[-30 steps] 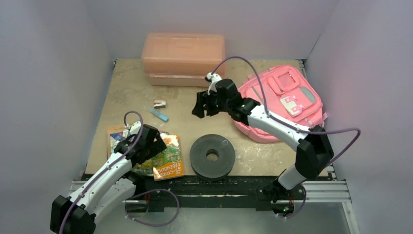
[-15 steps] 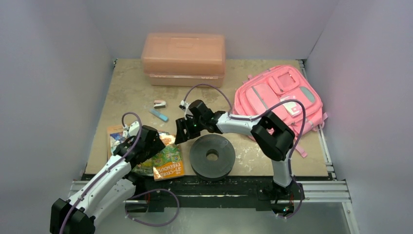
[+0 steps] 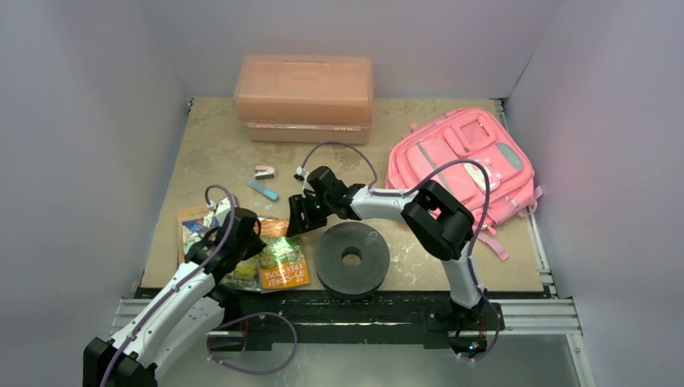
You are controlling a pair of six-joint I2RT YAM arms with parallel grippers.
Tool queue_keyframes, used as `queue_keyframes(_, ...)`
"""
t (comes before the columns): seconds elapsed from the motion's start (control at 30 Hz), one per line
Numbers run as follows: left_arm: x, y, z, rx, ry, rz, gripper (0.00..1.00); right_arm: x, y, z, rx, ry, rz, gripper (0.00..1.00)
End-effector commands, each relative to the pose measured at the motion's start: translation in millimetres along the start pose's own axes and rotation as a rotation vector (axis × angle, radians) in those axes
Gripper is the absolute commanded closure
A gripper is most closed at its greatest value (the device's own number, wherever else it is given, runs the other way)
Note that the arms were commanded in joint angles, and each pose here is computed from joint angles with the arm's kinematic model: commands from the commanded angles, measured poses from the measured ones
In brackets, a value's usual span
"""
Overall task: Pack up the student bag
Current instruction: Pick up the book from the center of the board.
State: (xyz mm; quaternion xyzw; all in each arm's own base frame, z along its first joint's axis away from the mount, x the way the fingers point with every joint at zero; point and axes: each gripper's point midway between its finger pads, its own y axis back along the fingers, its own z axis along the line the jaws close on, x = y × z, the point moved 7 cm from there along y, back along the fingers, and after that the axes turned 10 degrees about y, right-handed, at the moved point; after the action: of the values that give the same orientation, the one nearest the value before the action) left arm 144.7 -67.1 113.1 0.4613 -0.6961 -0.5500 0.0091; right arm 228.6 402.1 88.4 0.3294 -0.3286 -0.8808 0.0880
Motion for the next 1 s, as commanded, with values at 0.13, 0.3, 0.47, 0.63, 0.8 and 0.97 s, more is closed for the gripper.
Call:
queue_keyframes(0.13, -27.1, 22.2, -32.4, 0.207, -0.101, -0.099, 1.00, -24.2, 10.7, 38.4, -0.165, 0.116, -0.103, 0.38)
queue_keyframes(0.3, -39.8, 44.6, -36.8, 0.344, -0.201, -0.196, 1.00, -44.6, 35.3, 34.8, -0.067, 0.312, -0.181, 0.29)
queue_keyframes(0.47, -47.6, 62.2, -46.2, 0.445, -0.335, -0.223, 1.00, -67.8, 70.2, 28.8, -0.064, 0.395, -0.277, 0.22)
queue_keyframes(0.63, -52.8, 81.2, -59.0, 0.563, -0.411, -0.236, 1.00, -80.7, 106.1, 7.1, -0.167, 0.351, -0.357, 0.20)
queue_keyframes(0.8, -55.7, 103.9, -70.6, 0.709, -0.495, -0.254, 1.00, -78.6, 121.1, 2.8, -0.213, 0.360, -0.369, 0.15)
queue_keyframes(0.97, -54.8, 118.8, -78.1, 0.812, -0.525, -0.247, 1.00, -62.0, 123.8, 7.6, -0.344, 0.362, -0.352, 0.10)
